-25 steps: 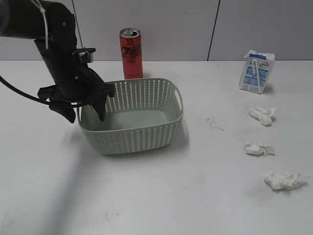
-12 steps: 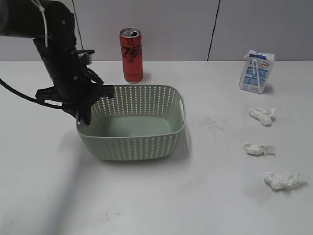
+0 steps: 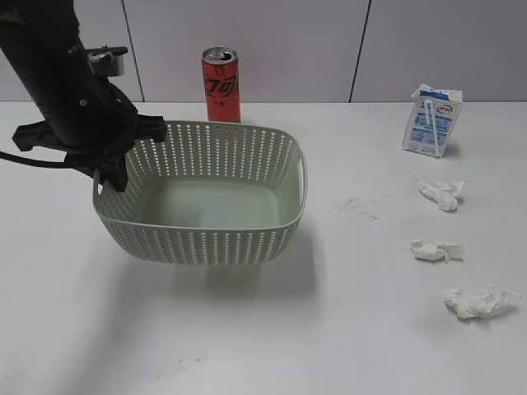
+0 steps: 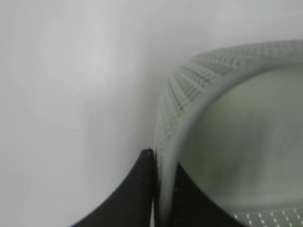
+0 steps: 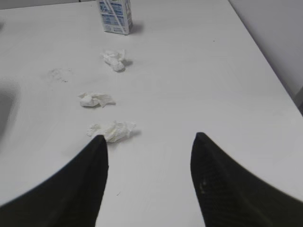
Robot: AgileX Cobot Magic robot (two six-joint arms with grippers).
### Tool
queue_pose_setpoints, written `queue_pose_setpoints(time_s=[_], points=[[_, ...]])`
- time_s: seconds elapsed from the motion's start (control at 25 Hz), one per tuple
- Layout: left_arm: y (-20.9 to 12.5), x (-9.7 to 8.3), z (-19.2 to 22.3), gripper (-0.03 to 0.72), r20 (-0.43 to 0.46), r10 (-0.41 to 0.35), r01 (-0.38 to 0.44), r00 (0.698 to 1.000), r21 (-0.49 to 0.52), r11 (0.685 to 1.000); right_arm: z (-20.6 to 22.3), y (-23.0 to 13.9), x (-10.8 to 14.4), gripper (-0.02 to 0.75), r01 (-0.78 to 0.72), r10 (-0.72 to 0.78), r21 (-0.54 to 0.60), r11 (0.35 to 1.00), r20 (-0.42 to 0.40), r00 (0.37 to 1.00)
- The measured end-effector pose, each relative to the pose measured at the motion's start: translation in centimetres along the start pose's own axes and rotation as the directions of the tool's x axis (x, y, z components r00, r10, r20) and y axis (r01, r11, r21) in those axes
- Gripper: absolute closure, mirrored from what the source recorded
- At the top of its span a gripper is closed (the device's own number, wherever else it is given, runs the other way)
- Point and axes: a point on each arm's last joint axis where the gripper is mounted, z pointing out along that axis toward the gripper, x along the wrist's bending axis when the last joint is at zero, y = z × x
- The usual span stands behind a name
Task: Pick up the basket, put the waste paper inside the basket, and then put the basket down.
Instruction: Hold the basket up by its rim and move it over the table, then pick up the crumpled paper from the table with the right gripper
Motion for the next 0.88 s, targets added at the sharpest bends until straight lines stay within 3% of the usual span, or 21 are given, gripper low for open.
queue_pose_setpoints(time_s=[0.16,0.28,0.4,0.52,0.64,0.88], points=[[-0.3,0.1,-0.8,0.687,0.002,0.006,-0.006,1.0,-0.018,1.0,1.6,1.8,0.4,0.312,-0.036,0.039,0.075,0.997,-0.037,0.999],[-0.3,0.1,-0.6,0.687,0.002,0.005,-0.005,1.0,-0.02,1.0,4.7,3.6,0.8,0.312,-0.085,0.101,0.235,0.968,-0.058,0.993],[-0.3,0.1,-0.6,0.687,0.004,0.004,-0.004,1.0,-0.024,1.0,9.5,4.2,1.1,0.272,-0.11,0.158,0.468,0.877,-0.065,0.985],[-0.3,0.1,-0.6,0.687,0.006,0.004,-0.004,1.0,-0.031,0.999,14.5,3.7,1.3,0.173,-0.041,0.151,0.627,0.778,-0.123,0.981],[-0.2,0.1,-0.6,0.687,0.008,0.004,-0.004,1.0,-0.036,0.999,19.3,2.7,1.1,0.118,-0.021,0.165,0.726,0.688,-0.129,0.978],[-0.2,0.1,-0.6,0.687,0.01,0.004,-0.004,1.0,-0.041,0.999,26.7,1.4,0.5,0.106,0.006,0.151,0.84,0.543,-0.105,0.983]])
